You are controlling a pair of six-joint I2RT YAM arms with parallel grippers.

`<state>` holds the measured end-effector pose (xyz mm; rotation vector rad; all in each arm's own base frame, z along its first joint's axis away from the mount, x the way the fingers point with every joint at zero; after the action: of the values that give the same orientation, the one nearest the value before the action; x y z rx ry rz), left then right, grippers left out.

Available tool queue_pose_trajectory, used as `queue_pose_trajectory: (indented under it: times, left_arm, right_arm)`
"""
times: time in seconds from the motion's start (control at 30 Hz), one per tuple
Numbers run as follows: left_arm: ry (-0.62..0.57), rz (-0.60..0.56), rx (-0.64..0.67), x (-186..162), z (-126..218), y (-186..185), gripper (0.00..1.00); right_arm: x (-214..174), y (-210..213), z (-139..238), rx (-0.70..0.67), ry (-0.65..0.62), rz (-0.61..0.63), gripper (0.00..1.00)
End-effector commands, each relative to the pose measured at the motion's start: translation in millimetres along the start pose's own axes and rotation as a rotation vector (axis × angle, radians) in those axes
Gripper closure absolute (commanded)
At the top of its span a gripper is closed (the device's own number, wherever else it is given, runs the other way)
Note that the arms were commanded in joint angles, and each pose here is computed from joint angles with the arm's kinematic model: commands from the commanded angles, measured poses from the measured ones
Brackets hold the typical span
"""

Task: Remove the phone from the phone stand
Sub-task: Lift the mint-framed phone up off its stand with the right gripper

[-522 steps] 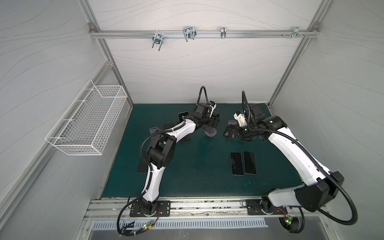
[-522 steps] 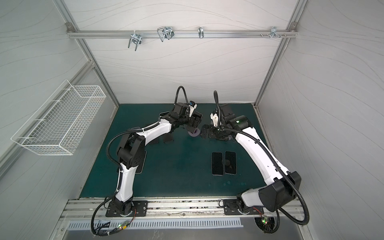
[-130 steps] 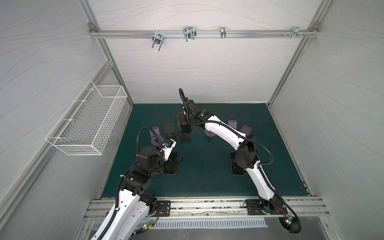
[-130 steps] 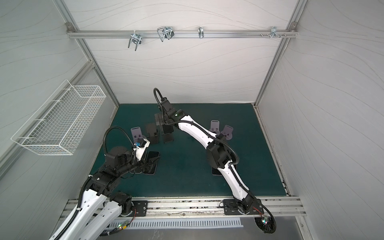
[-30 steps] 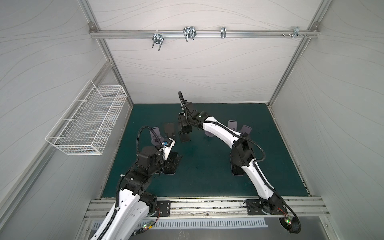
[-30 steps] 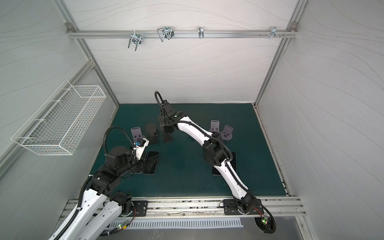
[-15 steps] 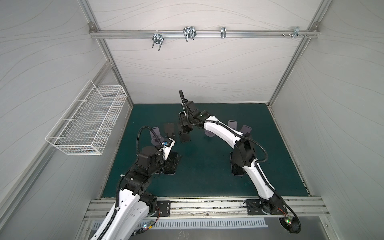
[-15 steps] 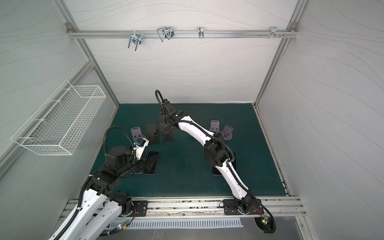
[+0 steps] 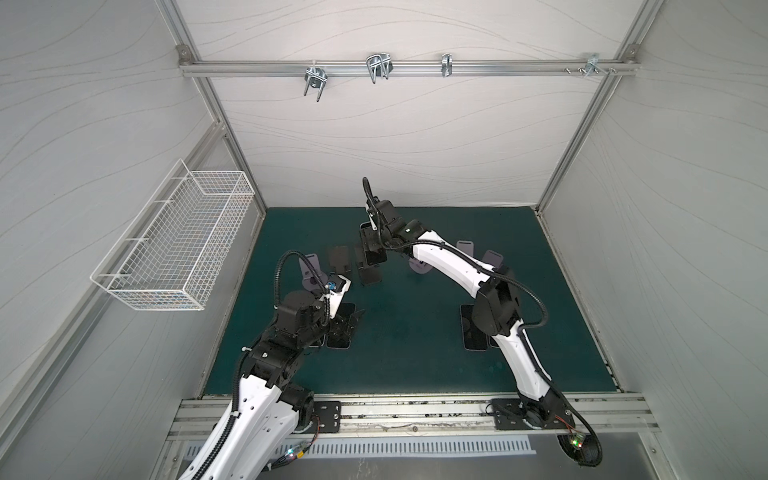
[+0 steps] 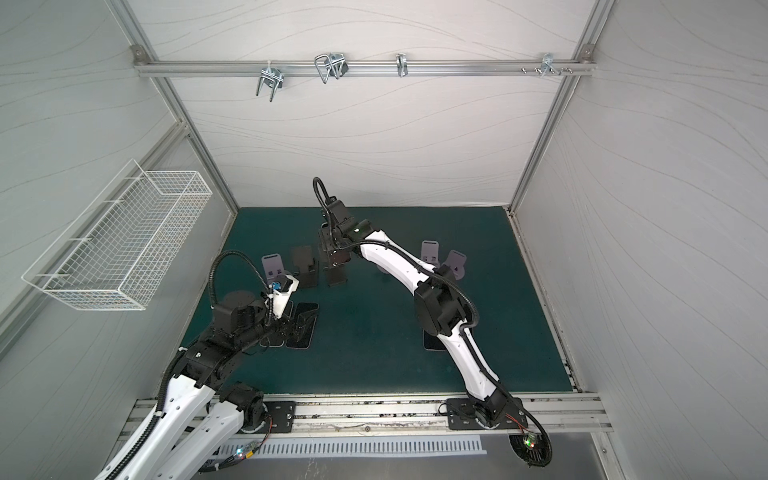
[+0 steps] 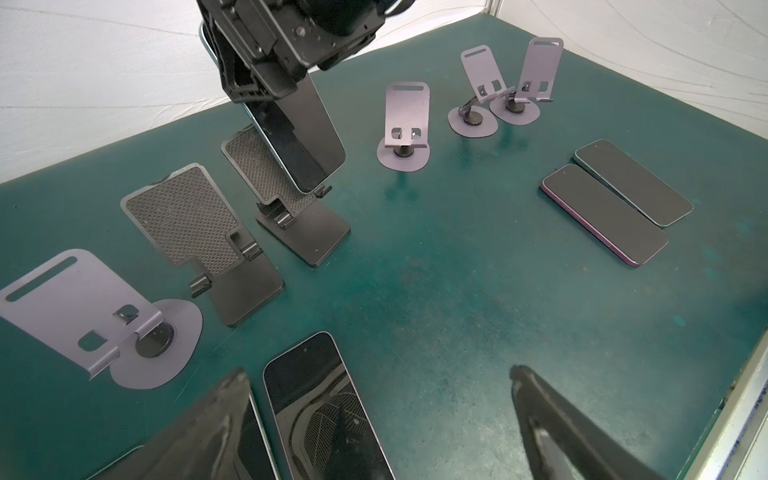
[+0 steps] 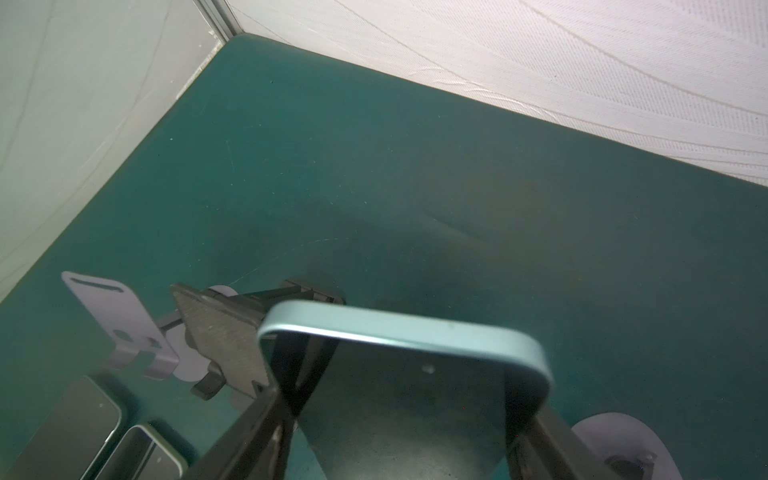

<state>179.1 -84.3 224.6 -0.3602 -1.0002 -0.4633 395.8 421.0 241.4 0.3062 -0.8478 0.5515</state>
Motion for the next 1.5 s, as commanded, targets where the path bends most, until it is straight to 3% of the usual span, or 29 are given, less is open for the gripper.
queue_pose_trajectory:
  times: [0.0, 0.87, 0.97, 1.47]
  left_arm:
    - [-0.092, -0.053, -0.023, 27.5, 9.1, -4.1, 0.01]
    - [-0.104, -0.022, -0.051, 51.3, -17.9, -3.5, 0.01]
    - [-0.096, -0.025, -0.064, 53.2, -23.6, -7.6, 0.01]
    - [-0.097, -0.027, -0.076, 51.2, -52.2, -43.1, 0.02]
  right_arm:
    - [38.8, -2.5, 45.4, 0.03, -0.142, -0.045, 0.36]
    - [-4.9, -41.9, 122.4, 0.021, -0.085, -0.108, 0.47]
    - [-12.8, -44.6, 129.7, 0.029, -0.063, -0.113, 0.53]
    - [-62.4, -63.7, 179.3, 0.031, 0.054, -0.182, 0.6]
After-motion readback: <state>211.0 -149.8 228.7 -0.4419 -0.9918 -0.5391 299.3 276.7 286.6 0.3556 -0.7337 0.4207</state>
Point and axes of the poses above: each gripper's point midway between its finger pads, its own z axis back along the fingers, its own y axis along the line the jaws close on, x = y × z, the point moved 7 cm from there along z, back along the fingers, and after that the axes turned 5 degrees about z, right-handed, at the moved point
